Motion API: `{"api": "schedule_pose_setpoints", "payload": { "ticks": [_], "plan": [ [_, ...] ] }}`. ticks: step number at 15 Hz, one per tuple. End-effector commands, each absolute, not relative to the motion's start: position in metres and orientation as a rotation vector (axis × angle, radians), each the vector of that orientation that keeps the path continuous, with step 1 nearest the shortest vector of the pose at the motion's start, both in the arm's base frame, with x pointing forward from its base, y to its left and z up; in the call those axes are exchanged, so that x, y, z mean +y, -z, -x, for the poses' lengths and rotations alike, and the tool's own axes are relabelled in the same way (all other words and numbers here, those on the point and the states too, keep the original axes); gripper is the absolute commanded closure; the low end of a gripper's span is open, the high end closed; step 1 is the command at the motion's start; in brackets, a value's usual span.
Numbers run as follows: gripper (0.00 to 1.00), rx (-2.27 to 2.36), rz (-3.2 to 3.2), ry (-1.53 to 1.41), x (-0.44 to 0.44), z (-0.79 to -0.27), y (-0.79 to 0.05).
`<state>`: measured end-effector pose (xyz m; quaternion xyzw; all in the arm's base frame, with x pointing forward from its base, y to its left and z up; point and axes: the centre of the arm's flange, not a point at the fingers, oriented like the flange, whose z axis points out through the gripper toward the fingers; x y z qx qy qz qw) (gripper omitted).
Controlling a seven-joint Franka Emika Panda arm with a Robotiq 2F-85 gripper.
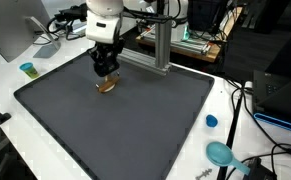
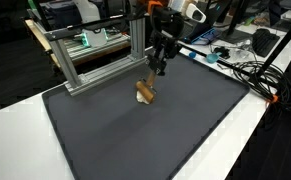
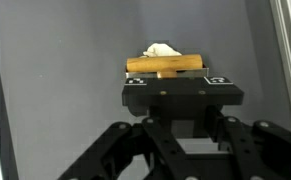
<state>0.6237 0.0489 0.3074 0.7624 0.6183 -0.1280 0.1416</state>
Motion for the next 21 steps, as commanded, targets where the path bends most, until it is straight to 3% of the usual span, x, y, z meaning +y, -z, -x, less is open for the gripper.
{"api": "schedule_pose_setpoints", "payload": {
  "ticks": [1, 21],
  "plan": [
    [0.79, 1.825, -2.215, 0.336, 0.054, -0.620, -0.302],
    [0.79, 1.664, -2.332, 0.375, 0.020, -0.629, -0.281]
  ]
}}
